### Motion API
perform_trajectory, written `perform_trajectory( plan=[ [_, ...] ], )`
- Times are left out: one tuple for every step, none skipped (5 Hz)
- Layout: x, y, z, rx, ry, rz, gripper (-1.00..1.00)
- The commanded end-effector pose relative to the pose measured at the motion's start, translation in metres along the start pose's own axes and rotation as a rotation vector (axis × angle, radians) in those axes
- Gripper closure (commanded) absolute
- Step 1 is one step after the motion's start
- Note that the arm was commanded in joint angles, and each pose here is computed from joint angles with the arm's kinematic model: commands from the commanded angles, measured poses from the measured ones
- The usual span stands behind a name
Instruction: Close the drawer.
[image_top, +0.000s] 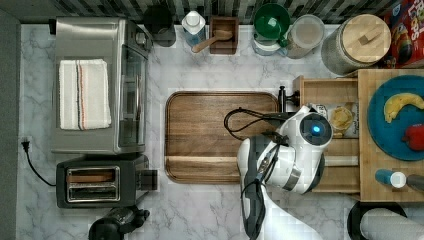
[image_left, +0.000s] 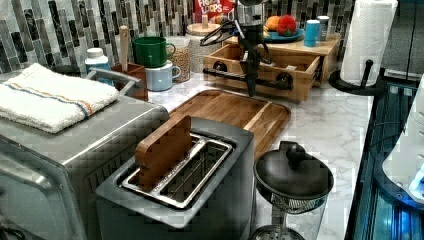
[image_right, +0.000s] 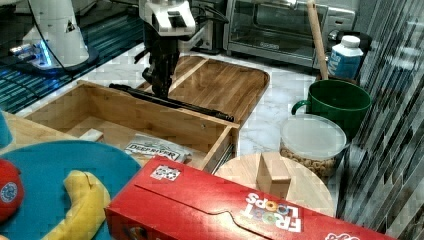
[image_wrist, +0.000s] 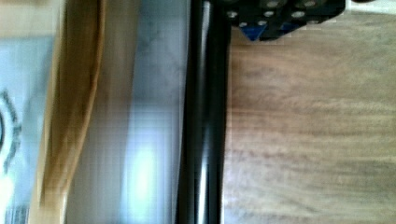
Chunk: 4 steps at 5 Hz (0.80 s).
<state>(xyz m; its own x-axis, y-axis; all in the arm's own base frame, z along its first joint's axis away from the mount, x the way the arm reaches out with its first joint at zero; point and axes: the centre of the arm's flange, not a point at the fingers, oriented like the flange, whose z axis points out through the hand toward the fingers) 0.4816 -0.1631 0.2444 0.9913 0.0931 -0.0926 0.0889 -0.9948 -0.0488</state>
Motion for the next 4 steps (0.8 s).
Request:
perform_trajectory(
  plan=[
    [-0.002, 0.137, -0.058, -0.097, 0.196, -0.020, 1.00],
    [-0.003, 0.167, -0.058, -0.094, 0.178, -0.020, 1.00],
    [-0.011, 0.200, -0.057, -0.105, 0.211, 0.011, 1.00],
    [-0.016, 0.229, -0.070, -0.126, 0.206, 0.025, 1.00]
  ],
)
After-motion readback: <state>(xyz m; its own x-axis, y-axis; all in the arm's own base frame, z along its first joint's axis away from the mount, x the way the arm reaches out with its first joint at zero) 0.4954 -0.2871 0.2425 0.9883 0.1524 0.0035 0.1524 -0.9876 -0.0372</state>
